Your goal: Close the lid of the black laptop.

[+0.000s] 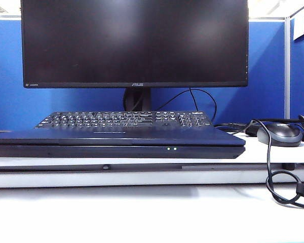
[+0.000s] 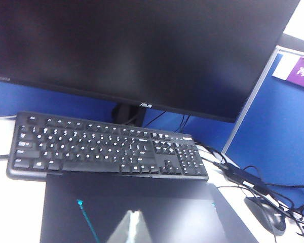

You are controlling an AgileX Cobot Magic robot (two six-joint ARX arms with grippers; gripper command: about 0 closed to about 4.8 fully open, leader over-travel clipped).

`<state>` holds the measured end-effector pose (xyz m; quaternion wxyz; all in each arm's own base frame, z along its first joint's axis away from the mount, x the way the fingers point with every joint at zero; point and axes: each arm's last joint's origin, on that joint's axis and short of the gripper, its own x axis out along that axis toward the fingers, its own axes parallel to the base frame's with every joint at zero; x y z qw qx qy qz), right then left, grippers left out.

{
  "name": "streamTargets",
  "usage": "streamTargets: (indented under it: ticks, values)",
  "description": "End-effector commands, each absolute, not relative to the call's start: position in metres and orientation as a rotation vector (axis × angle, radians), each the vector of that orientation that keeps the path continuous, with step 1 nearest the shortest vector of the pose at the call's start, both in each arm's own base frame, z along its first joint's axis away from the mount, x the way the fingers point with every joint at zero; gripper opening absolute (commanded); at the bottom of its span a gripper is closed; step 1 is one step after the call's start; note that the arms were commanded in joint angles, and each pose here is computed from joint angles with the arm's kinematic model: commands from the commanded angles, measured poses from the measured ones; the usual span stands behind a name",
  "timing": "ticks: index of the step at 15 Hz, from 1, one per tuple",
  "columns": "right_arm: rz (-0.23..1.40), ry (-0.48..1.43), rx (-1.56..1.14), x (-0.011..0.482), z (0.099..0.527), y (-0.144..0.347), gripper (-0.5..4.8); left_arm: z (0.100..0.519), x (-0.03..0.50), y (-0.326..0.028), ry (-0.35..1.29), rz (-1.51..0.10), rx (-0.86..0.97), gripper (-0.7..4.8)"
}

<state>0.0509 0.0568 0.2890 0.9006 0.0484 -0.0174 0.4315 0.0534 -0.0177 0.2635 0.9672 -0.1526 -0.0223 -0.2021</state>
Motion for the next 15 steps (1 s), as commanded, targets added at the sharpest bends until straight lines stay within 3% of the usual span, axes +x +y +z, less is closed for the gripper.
streamTargets:
  ticks: [1, 9, 15]
  values:
    - [0.885, -0.073, 0.144, 0.048, 0.273, 0.053, -0.01, 0.266, 0.053, -0.018, -0.066, -0.418, -0.311, -0.03]
    - [0.826, -0.079, 0.152, 0.047, 0.245, 0.050, -0.01, 0.266, 0.052, -0.019, -0.065, -0.445, -0.293, -0.03]
    - [0.779, -0.119, 0.199, 0.065, 0.193, 0.066, -0.01, 0.266, 0.052, -0.018, -0.065, -0.445, -0.294, -0.03]
